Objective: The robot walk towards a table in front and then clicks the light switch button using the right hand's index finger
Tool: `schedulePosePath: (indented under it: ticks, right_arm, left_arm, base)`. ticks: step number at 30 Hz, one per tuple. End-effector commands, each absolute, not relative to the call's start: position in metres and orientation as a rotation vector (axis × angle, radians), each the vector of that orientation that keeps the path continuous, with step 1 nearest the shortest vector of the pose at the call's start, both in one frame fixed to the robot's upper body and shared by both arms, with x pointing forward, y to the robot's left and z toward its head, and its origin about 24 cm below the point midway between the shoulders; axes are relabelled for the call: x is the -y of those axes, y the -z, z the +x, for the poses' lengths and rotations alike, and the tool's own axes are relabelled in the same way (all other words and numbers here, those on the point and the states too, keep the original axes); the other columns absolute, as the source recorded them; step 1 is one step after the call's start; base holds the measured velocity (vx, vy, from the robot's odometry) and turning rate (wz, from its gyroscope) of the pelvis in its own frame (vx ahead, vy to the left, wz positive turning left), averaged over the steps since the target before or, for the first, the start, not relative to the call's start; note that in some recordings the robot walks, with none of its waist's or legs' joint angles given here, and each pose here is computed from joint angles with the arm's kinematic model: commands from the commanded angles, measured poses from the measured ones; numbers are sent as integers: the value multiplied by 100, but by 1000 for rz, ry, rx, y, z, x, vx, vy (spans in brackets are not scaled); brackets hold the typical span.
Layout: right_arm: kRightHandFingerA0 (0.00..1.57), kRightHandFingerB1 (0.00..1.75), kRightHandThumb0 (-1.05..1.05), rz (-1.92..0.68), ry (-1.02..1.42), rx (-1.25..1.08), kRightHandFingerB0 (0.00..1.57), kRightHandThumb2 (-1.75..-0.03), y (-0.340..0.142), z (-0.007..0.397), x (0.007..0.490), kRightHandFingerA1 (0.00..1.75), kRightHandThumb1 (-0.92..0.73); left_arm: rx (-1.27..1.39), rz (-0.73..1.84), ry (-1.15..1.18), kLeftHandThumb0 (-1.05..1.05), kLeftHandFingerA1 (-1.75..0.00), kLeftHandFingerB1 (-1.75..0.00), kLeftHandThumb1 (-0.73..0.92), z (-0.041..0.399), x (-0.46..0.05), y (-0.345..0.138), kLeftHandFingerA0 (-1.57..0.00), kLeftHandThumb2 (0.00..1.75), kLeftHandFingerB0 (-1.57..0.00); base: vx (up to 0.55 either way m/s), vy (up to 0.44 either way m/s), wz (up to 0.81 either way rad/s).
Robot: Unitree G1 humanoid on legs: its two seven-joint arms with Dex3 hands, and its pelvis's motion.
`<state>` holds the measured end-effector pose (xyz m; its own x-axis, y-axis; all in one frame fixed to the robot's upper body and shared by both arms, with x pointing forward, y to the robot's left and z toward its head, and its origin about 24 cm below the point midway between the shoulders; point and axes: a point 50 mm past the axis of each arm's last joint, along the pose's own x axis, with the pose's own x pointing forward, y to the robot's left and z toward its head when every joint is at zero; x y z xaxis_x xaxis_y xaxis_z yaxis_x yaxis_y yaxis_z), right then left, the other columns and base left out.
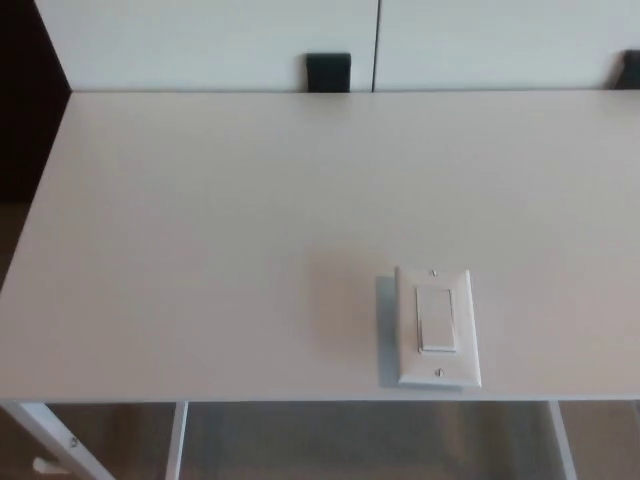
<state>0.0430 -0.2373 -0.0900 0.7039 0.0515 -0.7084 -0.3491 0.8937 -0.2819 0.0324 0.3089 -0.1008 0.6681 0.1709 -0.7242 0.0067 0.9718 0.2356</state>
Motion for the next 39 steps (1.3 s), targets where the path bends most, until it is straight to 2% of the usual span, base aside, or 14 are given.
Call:
schedulePosePath:
  ticks: [1, 14, 19, 20, 21, 22, 27, 28, 30, 31, 32, 39]
  right_arm:
    - [62, 42, -35, -442, -228, -765, 44, -59, 90, 44, 241, 48, -64]
    - [61, 43, -33, -412, -240, -749, 43, -59, 83, 42, 232, 48, -64]
    - [65, 47, -32, -483, -274, -598, 51, -58, 67, 50, 211, 48, -61]
    - [66, 43, -46, -480, -282, -570, 52, -58, 62, 51, 207, 44, -57]
    - [66, 43, -46, -485, -294, -545, 52, -58, 59, 52, 203, 44, -57]
    - [61, 47, -33, -471, -346, -477, 48, -59, 42, 56, 194, 48, -62]
    - [61, 49, -41, -272, -454, -271, 49, -58, -16, 64, 174, 48, -62]
    - [59, 58, -41, -231, -473, -234, 40, -90, -31, 65, 171, 65, -46]
    - [61, 58, -42, -208, -485, -189, 40, -90, -47, 67, 169, 66, -46]
    - [69, 49, -47, -208, -507, -91, 50, -58, -68, 70, 167, 49, -61]
    - [70, 49, -46, -203, -519, -16, 51, -58, -89, 70, 166, 49, -60]
    - [62, 51, -46, -84, -482, 228, 52, -58, -143, 67, 158, 50, -60]
  left_arm:
    - [-835, 250, -85, -74, -112, -75, 54, 32, -311, 100, -26, 86, -33]
    - [-833, 252, -84, -75, -114, -76, 53, 30, -313, 98, -27, 87, -33]
    - [-838, 246, -104, -77, -118, -77, 52, 30, -314, 97, -28, 87, -34]
    - [-840, 251, -102, -75, -114, -75, 52, 30, -315, 97, -28, 87, -34]
    - [-839, 259, -98, -75, -114, -75, 52, 30, -315, 97, -28, 87, -34]
    - [-837, 262, -90, -74, -116, -78, 52, 30, -315, 96, -26, 89, -33]
    - [-845, 264, -87, -74, -115, -77, 52, 29, -316, 97, -27, 90, -32]
    - [-850, 254, -92, -75, -115, -77, 51, 29, -316, 97, -26, 89, -32]
    - [-850, 253, -94, -75, -114, -76, 51, 30, -316, 97, -26, 89, -33]
    - [-844, 265, -91, -74, -113, -76, 52, 32, -317, 96, -27, 92, -33]
    - [-842, 272, -92, -72, -112, -75, 53, 33, -317, 97, -27, 91, -33]
    - [-842, 268, -96, -73, -116, -76, 51, 35, -318, 96, -27, 93, -33]
  base:
    - [0, 0, 0]
    - [12, -7, 1]
    - [0, 0, 0]
    - [0, 0, 0]
    - [0, 0, 0]
    - [0, 0, 0]
    - [0, 0, 0]
    - [0, 0, 0]
    - [0, 0, 0]
    - [0, 0, 0]
    - [0, 0, 0]
    - [0, 0, 0]
